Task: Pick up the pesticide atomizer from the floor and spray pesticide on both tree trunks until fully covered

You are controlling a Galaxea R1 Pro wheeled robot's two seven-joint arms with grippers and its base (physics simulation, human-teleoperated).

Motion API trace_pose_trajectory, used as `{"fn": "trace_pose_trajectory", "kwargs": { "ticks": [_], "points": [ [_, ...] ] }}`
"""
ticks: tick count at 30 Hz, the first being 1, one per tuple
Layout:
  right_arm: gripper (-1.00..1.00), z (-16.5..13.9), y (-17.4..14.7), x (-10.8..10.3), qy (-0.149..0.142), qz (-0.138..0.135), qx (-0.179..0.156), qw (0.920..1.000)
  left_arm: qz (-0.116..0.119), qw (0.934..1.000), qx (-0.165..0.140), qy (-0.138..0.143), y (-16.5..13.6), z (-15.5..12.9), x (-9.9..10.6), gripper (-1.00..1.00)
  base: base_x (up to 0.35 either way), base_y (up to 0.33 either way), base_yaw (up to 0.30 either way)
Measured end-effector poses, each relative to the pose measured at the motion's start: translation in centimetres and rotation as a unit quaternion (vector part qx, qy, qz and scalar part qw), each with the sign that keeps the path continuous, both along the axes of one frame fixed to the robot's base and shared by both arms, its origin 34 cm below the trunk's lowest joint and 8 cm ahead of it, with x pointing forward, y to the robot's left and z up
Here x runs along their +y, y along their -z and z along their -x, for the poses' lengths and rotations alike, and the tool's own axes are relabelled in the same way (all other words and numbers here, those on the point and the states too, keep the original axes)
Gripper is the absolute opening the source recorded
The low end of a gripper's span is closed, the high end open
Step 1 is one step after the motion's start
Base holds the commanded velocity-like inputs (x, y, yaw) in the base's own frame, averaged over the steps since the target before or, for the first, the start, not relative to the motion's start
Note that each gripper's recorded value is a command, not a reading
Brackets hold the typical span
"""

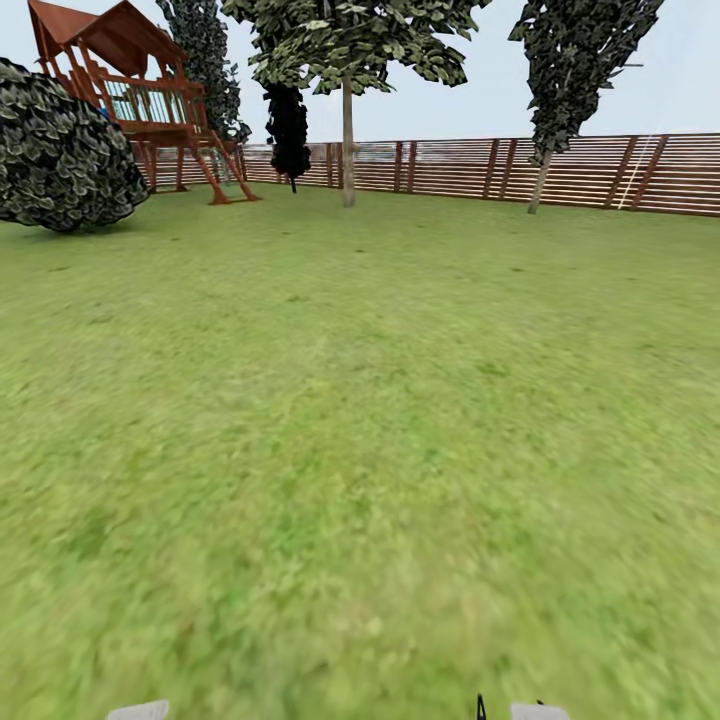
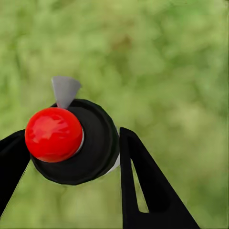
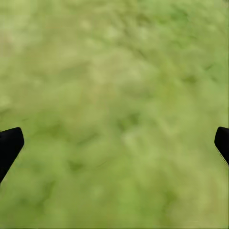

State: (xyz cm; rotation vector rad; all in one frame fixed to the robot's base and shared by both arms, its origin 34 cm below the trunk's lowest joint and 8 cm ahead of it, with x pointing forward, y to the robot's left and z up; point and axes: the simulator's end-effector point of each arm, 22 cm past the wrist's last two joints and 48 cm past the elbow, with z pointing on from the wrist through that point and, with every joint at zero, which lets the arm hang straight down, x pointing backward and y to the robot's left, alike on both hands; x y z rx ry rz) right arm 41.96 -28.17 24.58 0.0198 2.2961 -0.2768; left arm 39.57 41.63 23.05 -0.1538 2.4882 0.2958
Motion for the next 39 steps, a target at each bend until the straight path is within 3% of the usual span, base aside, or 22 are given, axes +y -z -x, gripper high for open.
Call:
{"fn": "trace_pose_trajectory", "kwargs": {
  "ticks": [39],
  "points": [
    [1.0, -0.01, -0.01, -0.01, 0.0, 0.0, 0.0, 1.0, -0.002, 1.0, -0.001, -0.001, -0.09, -0.05, 0.3, -1.0, 0.339, 0.0, 0.0]
  ]
}}
